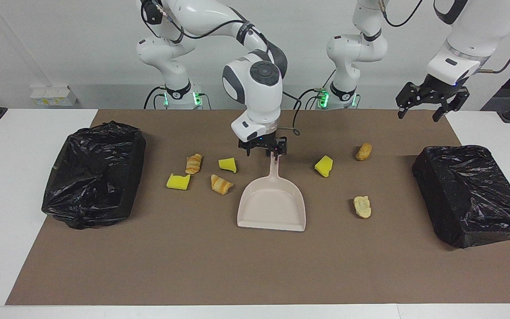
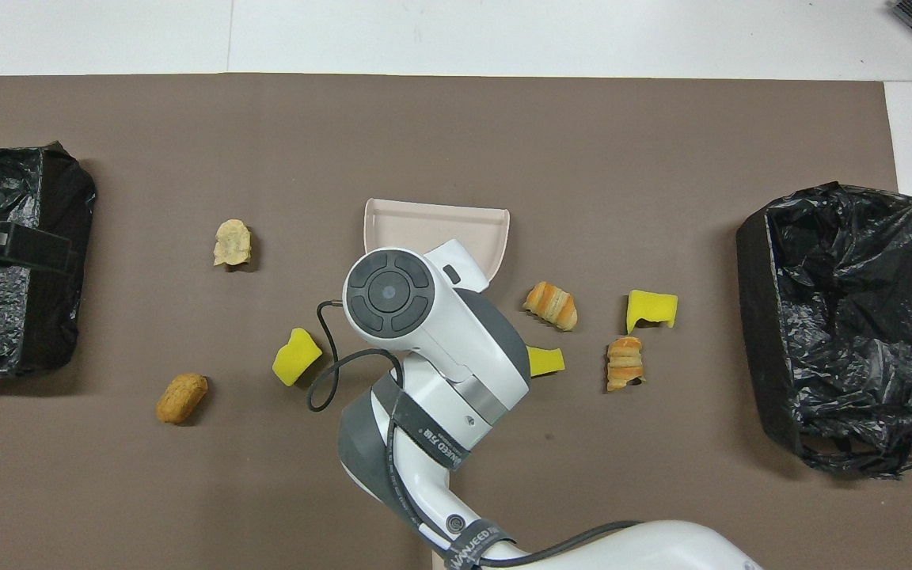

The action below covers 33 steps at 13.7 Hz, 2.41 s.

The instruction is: Sweep and dump trash in bin

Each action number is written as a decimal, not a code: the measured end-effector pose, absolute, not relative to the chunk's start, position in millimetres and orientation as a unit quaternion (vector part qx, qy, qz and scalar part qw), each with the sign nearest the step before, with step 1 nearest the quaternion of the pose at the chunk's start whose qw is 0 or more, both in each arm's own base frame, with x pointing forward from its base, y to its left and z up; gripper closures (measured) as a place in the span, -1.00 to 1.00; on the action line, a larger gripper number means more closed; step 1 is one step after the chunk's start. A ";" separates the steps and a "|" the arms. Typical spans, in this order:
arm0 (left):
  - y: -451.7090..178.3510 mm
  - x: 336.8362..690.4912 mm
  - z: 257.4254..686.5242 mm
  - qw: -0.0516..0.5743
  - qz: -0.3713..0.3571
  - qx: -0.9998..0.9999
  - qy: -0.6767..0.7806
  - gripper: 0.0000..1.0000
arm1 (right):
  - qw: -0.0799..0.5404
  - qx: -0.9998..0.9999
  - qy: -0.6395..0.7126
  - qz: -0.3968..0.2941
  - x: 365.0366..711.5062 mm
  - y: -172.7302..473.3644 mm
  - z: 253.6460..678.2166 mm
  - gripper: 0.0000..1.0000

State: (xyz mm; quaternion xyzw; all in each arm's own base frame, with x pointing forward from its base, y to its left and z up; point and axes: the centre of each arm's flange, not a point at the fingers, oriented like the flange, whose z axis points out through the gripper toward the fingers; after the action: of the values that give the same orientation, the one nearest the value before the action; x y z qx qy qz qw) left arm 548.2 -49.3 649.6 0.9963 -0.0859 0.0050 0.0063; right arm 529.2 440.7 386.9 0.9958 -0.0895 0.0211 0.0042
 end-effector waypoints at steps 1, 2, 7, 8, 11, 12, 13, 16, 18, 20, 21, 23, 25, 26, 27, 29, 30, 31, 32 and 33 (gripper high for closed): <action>-49.3 548.2 649.6 0.006 0.005 0.996 -0.086 -1.00 | 0.008 0.996 -0.089 0.018 530.0 438.6 380.4 -1.00; -49.3 548.2 649.6 0.006 0.005 0.996 -0.086 -1.00 | 0.013 0.996 -0.086 0.015 529.1 436.3 374.0 -1.00; -44.1 548.7 649.6 0.006 0.005 0.997 -0.081 -1.00 | 0.020 0.997 -0.072 0.005 519.4 433.4 354.1 -0.72; -41.7 548.9 649.6 0.006 0.005 0.997 -0.078 -1.00 | 0.023 0.998 -0.058 0.002 516.4 431.5 351.6 -0.40; -40.5 549.1 649.7 0.006 0.006 0.997 -0.077 -1.00 | 0.023 0.999 -0.033 0.002 508.8 426.1 346.9 0.00; -40.5 549.2 649.8 0.006 0.006 0.997 -0.077 -1.00 | 0.023 0.999 -0.026 0.002 507.1 425.7 347.9 0.18; -40.5 549.2 649.8 0.006 0.006 0.997 -0.077 -1.00 | 0.022 1.000 -0.020 0.003 505.7 427.1 350.6 0.37; -40.7 549.2 649.8 0.006 0.006 0.997 -0.077 -1.00 | 0.015 1.000 0.010 0.012 504.4 430.5 363.3 0.37; -40.9 549.2 649.8 0.006 0.006 0.997 -0.078 -1.00 | 0.007 0.997 0.067 0.028 514.6 418.4 386.3 0.37; -42.3 549.1 649.8 0.006 0.006 0.997 -0.079 -1.00 | 0.010 0.986 0.164 0.034 541.1 375.4 409.5 0.37; -43.0 549.0 649.8 0.006 0.006 0.997 -0.080 -1.00 | 0.012 0.978 0.205 0.032 555.5 347.6 418.9 0.37; -47.2 548.7 649.8 0.006 0.006 0.996 -0.083 -1.00 | 0.019 0.962 0.273 0.022 580.1 289.5 432.9 0.37; -56.0 547.7 648.8 0.007 0.005 0.996 -0.091 -1.00 | 0.023 0.940 0.339 0.004 593.3 244.6 438.9 0.37; -64.3 545.8 645.8 0.009 0.001 0.995 -0.098 -1.00 | 0.023 0.926 0.376 -0.007 598.0 225.4 438.9 0.37; -79.2 540.7 639.2 0.011 -0.007 0.994 -0.112 -1.00 | 0.022 0.910 0.414 -0.017 602.4 207.1 437.7 0.37; -125.6 519.7 620.5 0.011 -0.026 0.988 -0.149 -1.00 | 0.017 0.876 0.480 -0.035 609.5 171.8 433.0 0.37; -156.3 502.8 607.2 0.009 -0.036 0.987 -0.157 -1.00 | 0.014 0.860 0.509 -0.043 611.9 155.7 430.9 0.37; -187.5 483.3 592.2 0.006 -0.042 0.986 -0.160 -1.00 | 0.011 0.842 0.537 -0.048 613.5 143.6 428.9 0.37; -215.9 462.2 576.2 0.003 -0.042 0.986 -0.162 -1.00 | 0.012 0.824 0.564 -0.054 613.0 136.2 425.8 0.37; -239.9 440.0 560.9 0.001 -0.041 0.986 -0.162 -1.00 | 0.020 0.805 0.590 -0.064 610.0 132.1 421.6 0.37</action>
State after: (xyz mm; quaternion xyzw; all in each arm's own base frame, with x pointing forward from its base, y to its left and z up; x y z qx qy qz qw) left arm 440.0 -239.9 560.9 0.9860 -0.1620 -0.0406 0.0009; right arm 610.0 132.1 421.6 0.8045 0.5901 -0.0643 0.0200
